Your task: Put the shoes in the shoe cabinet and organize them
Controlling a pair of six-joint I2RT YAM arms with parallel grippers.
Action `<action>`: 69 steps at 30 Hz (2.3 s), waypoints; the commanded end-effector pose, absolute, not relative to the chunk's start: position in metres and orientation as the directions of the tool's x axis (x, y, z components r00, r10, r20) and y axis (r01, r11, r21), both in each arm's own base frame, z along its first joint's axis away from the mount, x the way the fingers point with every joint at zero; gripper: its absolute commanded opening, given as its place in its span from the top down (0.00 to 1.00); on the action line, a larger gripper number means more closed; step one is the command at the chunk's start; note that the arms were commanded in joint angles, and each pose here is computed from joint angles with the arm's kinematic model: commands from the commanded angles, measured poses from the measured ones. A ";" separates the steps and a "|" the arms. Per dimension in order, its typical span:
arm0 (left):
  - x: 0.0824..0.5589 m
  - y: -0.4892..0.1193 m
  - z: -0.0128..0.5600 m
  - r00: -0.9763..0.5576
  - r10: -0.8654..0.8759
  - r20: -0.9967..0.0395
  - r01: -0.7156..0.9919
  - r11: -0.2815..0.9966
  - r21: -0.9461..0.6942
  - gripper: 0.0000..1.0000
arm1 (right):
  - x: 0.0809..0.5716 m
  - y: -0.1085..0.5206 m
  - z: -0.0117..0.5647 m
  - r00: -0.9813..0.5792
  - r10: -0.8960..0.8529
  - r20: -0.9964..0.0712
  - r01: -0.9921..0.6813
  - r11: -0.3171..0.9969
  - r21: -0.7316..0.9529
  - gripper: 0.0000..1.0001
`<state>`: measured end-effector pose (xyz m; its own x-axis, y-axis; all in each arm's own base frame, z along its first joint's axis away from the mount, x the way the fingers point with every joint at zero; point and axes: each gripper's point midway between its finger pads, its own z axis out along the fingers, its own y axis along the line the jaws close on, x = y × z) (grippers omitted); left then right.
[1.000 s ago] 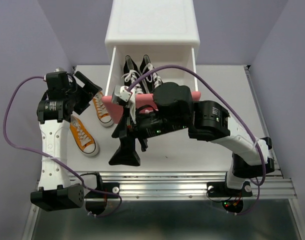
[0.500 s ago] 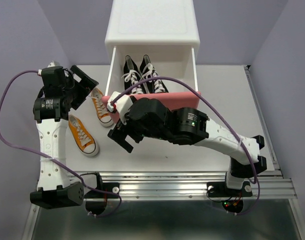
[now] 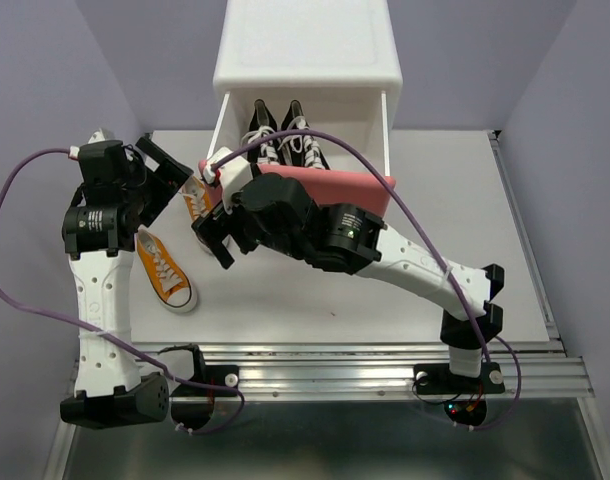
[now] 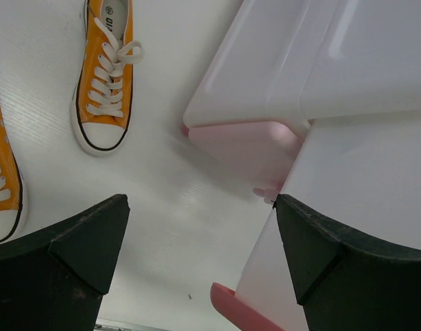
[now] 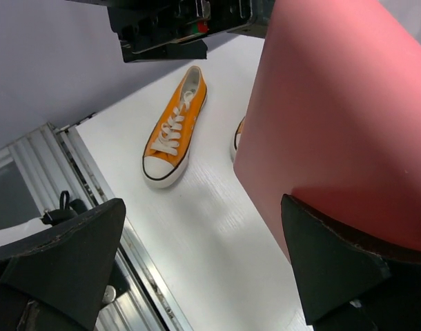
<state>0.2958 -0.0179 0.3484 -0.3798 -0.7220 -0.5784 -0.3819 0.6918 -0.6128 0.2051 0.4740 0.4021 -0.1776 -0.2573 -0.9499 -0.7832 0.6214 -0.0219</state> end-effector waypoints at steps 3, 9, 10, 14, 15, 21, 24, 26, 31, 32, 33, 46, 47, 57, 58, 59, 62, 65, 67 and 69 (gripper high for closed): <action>0.290 -0.013 0.343 -0.381 -0.711 -0.591 -0.394 0.703 -0.591 0.01 | 0.305 0.430 0.439 -0.108 -0.125 -0.986 -0.623 0.782 -0.031 0.00; 0.293 -0.014 0.340 -0.384 -0.718 -0.581 -0.400 0.697 -0.595 0.01 | 0.333 0.405 0.440 -0.146 -0.091 -0.985 -0.626 0.779 0.021 0.00; 0.293 -0.014 0.340 -0.383 -0.720 -0.579 -0.403 0.694 -0.597 0.01 | 0.331 0.405 0.438 -0.150 -0.100 -0.984 -0.648 0.761 0.021 0.00; 0.292 -0.015 0.336 -0.386 -0.723 -0.573 -0.407 0.691 -0.598 0.01 | 0.312 0.408 0.419 -0.198 -0.140 -0.970 -0.756 0.652 0.060 0.00; 0.292 -0.015 0.335 -0.385 -0.725 -0.570 -0.409 0.688 -0.599 0.01 | 0.311 0.400 0.422 -0.201 -0.131 -0.971 -0.749 0.659 0.067 0.00; 0.294 -0.017 0.333 -0.381 -0.738 -0.557 -0.407 0.675 -0.615 0.01 | 0.352 0.369 0.408 -0.269 -0.082 -0.960 -0.620 0.777 0.108 0.00; 0.295 -0.018 0.334 -0.378 -0.744 -0.552 -0.405 0.668 -0.624 0.01 | 0.372 0.364 0.413 -0.233 -0.081 -0.969 -0.549 0.834 0.062 0.00; 0.294 -0.019 0.335 -0.376 -0.745 -0.550 -0.402 0.666 -0.628 0.01 | 0.379 0.368 0.421 -0.213 -0.072 -0.974 -0.541 0.839 0.056 0.00; 0.290 -0.021 0.338 -0.380 -0.738 -0.557 -0.379 0.674 -0.634 0.01 | 0.362 0.382 0.434 -0.184 -0.083 -0.979 -0.652 0.756 0.058 0.00; 0.289 -0.022 0.339 -0.381 -0.735 -0.561 -0.373 0.677 -0.634 0.01 | 0.357 0.384 0.441 -0.166 -0.069 -0.984 -0.675 0.735 0.062 0.00; 0.288 -0.023 0.340 -0.384 -0.730 -0.565 -0.366 0.682 -0.633 0.01 | 0.347 0.381 0.448 -0.150 -0.062 -0.987 -0.700 0.712 0.061 0.00; 0.292 -0.050 0.383 -0.424 -0.652 -0.629 -0.135 0.732 -0.668 0.01 | 0.267 0.348 0.453 -0.233 0.007 -0.973 -0.792 0.579 0.194 0.00; 0.295 -0.062 0.395 -0.430 -0.640 -0.637 -0.080 0.730 -0.679 0.01 | 0.265 0.338 0.441 -0.273 0.019 -0.962 -0.755 0.615 0.226 0.00; 0.344 -0.169 0.455 -0.464 -0.559 -0.687 0.206 0.687 -0.697 0.01 | 0.262 0.303 0.334 -0.494 -0.029 -0.869 -0.564 0.771 0.295 0.00; 0.352 -0.171 0.453 -0.462 -0.563 -0.685 0.203 0.685 -0.700 0.01 | 0.263 0.303 0.327 -0.503 -0.029 -0.864 -0.554 0.778 0.297 0.00; 0.359 -0.171 0.458 -0.434 -0.575 -0.693 0.217 0.680 -0.700 0.01 | 0.267 0.304 0.325 -0.499 -0.014 -0.867 -0.543 0.785 0.300 0.00; 0.379 -0.175 0.446 -0.436 -0.575 -0.692 0.201 0.687 -0.698 0.01 | 0.280 0.302 0.313 -0.484 0.003 -0.875 -0.500 0.819 0.279 0.00; 0.400 -0.176 0.434 -0.437 -0.572 -0.694 0.167 0.706 -0.688 0.01 | 0.293 0.304 0.304 -0.461 -0.001 -0.887 -0.478 0.843 0.247 0.00; 0.407 -0.175 0.435 -0.420 -0.576 -0.702 0.162 0.713 -0.682 0.02 | 0.303 0.304 0.298 -0.446 0.010 -0.895 -0.434 0.872 0.226 0.00; 0.411 -0.170 0.441 -0.385 -0.579 -0.719 0.163 0.724 -0.671 0.01 | 0.318 0.303 0.284 -0.435 0.038 -0.899 -0.349 0.914 0.208 0.00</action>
<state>0.3887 -0.1815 0.3923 -0.5575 -0.5403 -0.6303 0.0859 0.7176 -0.6912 0.2886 0.3011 0.2771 -0.5222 -0.0682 -0.8501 -0.4698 0.8549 0.2200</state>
